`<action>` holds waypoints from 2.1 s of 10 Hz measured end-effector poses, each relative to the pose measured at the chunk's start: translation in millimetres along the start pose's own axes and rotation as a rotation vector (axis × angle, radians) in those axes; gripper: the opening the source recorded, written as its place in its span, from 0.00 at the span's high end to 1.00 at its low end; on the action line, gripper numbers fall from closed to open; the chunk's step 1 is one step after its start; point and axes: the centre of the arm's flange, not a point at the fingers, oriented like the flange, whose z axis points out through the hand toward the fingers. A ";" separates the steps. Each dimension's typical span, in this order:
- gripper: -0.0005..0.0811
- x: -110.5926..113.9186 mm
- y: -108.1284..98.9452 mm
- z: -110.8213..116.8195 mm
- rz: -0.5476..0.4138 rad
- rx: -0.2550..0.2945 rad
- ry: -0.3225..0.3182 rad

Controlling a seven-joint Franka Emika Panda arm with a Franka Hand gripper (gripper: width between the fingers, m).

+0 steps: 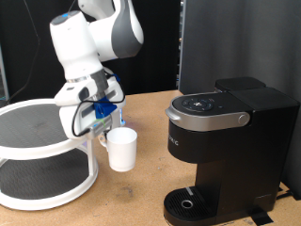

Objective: Make a cup of coffee with the keurig machine

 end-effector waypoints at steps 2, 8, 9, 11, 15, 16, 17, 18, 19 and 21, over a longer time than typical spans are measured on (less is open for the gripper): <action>0.90 -1.6 -0.8 16.7 -0.011 0.004 -0.013; 0.90 -9.7 3.1 54.6 -0.024 -0.001 -0.033; 0.90 -11.1 3.8 58.2 -0.025 0.002 -0.034; 0.90 -13.1 3.8 63.0 -0.030 0.011 -0.036; 0.90 -15.2 0.6 66.2 -0.037 0.014 -0.044; 0.90 -15.9 -0.6 68.2 -0.035 0.016 -0.047; 0.90 -16.9 -2.7 71.3 -0.032 0.020 -0.049; 0.90 -17.4 -5.2 74.2 -0.031 0.022 -0.046; 0.90 -17.4 -8.6 76.5 -0.030 0.024 -0.041; 0.90 -15.5 -15.8 79.2 -0.029 0.033 -0.035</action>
